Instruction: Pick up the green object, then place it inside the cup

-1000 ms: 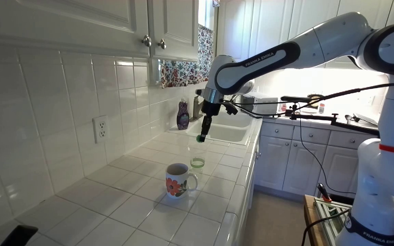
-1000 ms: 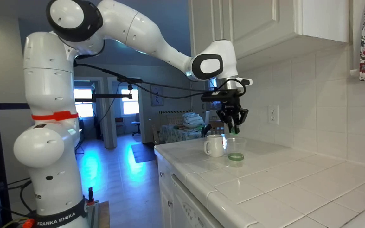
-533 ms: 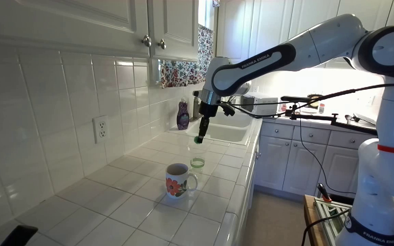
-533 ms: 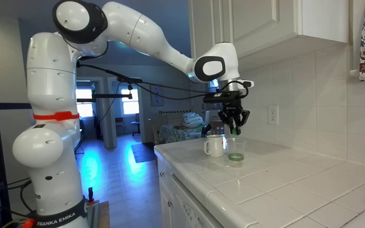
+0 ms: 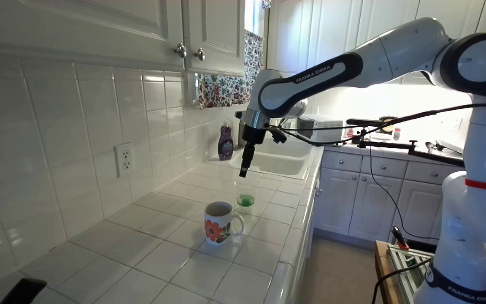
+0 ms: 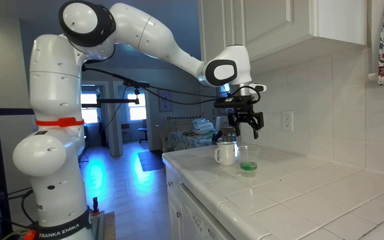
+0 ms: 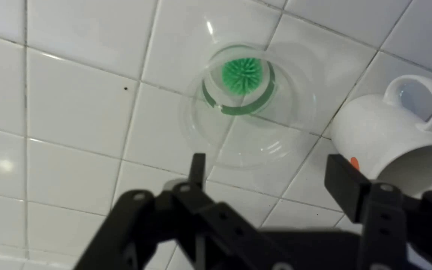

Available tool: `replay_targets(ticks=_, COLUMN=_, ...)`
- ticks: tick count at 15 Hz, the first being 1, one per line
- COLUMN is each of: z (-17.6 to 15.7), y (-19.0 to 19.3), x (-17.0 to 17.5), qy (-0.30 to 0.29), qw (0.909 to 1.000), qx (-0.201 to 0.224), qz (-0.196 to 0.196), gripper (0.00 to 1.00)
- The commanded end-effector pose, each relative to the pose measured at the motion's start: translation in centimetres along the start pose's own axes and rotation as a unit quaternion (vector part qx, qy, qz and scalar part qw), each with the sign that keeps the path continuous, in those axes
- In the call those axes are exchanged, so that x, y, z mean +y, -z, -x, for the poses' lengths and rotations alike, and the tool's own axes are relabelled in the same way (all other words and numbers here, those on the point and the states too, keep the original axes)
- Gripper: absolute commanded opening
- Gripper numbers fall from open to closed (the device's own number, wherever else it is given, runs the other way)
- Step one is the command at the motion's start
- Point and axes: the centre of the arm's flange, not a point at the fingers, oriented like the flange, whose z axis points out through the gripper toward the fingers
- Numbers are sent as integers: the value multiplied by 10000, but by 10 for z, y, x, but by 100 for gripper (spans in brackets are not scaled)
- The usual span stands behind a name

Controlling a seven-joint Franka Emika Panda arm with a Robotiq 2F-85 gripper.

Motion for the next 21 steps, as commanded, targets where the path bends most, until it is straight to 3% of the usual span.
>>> replay_targets(ticks=1, z=-1, y=15, x=-22, qy=-559, qw=9983, qx=144, qz=-105, gripper=100)
replay_targets(ticks=7, z=8, y=43, x=-64, qy=-1419, qw=9897, qx=66, qz=-173, gripper=100)
replay_targets(ticks=10, z=25, y=64, x=-84, qy=-1429, qw=9890, qx=-311, qz=-239, gripper=100)
replay_targets(ticks=14, z=49, y=91, x=-103, qy=-1442, qw=9867, qx=-752, qz=-1, gripper=100)
replay_targets(ticks=18, z=64, y=106, x=-112, qy=-1369, qw=9854, qx=-954, qz=347, gripper=100)
replay_targets(ticks=19, z=48, y=103, x=-101, qy=-1336, qw=9871, qx=-868, qz=182, gripper=100)
replay_targets(ticks=21, z=53, y=107, x=-105, qy=-1321, qw=9869, qx=-890, qz=248, gripper=100)
